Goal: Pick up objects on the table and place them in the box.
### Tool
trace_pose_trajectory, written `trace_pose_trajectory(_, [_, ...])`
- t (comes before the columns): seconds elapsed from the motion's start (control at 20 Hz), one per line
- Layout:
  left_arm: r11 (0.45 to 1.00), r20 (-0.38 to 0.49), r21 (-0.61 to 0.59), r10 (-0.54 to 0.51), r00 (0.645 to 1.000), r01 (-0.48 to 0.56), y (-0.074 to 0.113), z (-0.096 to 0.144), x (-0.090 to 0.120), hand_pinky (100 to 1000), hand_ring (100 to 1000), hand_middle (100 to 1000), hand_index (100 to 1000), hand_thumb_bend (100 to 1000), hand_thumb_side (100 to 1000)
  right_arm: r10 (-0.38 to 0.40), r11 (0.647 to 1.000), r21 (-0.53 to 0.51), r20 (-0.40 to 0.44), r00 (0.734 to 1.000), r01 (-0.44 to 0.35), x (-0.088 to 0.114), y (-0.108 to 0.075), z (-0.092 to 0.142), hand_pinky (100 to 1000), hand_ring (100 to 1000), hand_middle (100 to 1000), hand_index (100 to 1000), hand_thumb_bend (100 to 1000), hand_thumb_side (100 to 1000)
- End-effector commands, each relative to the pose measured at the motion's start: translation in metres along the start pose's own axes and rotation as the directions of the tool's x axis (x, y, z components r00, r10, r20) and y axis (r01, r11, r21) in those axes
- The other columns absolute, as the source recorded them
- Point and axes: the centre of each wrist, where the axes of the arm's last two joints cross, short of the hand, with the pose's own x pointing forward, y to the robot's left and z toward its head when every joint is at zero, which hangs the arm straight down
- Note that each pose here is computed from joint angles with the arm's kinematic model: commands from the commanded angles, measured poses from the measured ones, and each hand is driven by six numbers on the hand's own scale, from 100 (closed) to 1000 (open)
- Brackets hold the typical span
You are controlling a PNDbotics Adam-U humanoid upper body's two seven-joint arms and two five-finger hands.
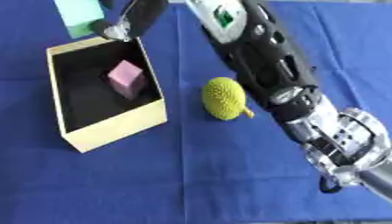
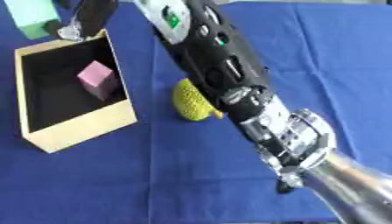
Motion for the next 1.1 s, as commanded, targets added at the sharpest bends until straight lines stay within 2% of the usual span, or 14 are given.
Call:
trace_pose_trajectory(0.05, [1.000,0.042,-0.012,0.017,0.999,-0.017,-0.002,-0.008,0.005,729,800,745,819,277,556,0.031,0.999,0.015,0.015,0.999,-0.031,0.007,0.001,-0.011,841,729,371,622,100,251])
trace_pose_trajectory(0.25, [1.000,0.035,-0.017,0.017,0.999,-0.016,-0.002,-0.006,0.005,728,801,746,819,273,560,0.039,0.998,0.055,-0.007,0.999,-0.038,0.002,0.018,-0.017,835,732,383,632,100,274])
trace_pose_trajectory(0.35, [1.000,0.037,-0.020,0.020,0.999,-0.019,-0.002,-0.006,0.005,728,802,746,820,274,561,0.041,0.996,0.084,-0.007,0.999,-0.041,0.000,0.028,-0.020,829,742,415,660,100,317])
trace_pose_trajectory(0.45, [1.000,0.032,-0.020,0.019,0.999,-0.018,-0.001,-0.006,0.005,727,802,746,819,271,563,0.052,0.991,0.125,0.005,0.999,-0.052,-0.002,0.036,-0.022,822,787,554,752,100,429])
trace_pose_trajectory(0.55, [1.000,0.028,-0.019,0.018,0.999,-0.017,-0.001,-0.005,0.004,727,803,746,819,270,564,0.054,0.984,0.166,0.028,0.998,-0.058,-0.004,0.041,-0.023,834,839,684,861,100,479])
trace_pose_trajectory(0.6, [1.000,0.026,-0.018,0.018,0.999,-0.017,-0.001,-0.005,0.004,726,803,747,819,270,564,0.055,0.982,0.181,0.036,0.998,-0.061,-0.005,0.041,-0.022,855,888,763,918,100,539])
trace_pose_trajectory(0.65, [1.000,0.026,-0.019,0.018,1.000,-0.018,-0.001,-0.005,0.004,726,803,747,820,270,565,0.056,0.980,0.190,0.042,0.998,-0.063,-0.006,0.041,-0.022,864,905,780,934,100,575])
trace_pose_trajectory(0.75, [1.000,0.024,-0.019,0.018,1.000,-0.018,-0.001,-0.005,0.004,726,803,747,820,270,565,0.059,0.980,0.189,0.045,0.997,-0.066,-0.007,0.038,-0.020,878,928,794,954,100,705])
trace_pose_trajectory(1.0, [1.000,0.019,-0.021,0.019,1.000,-0.019,-0.001,-0.004,0.004,725,804,747,820,266,566,0.067,0.983,0.166,0.037,0.997,-0.073,-0.007,0.032,-0.016,882,931,791,957,100,690])
trace_pose_trajectory(1.1, [1.000,0.018,-0.022,0.019,1.000,-0.019,-0.001,-0.004,0.004,725,804,747,820,267,566,0.075,0.983,0.167,0.037,0.997,-0.080,-0.007,0.033,-0.016,884,932,793,964,100,637])
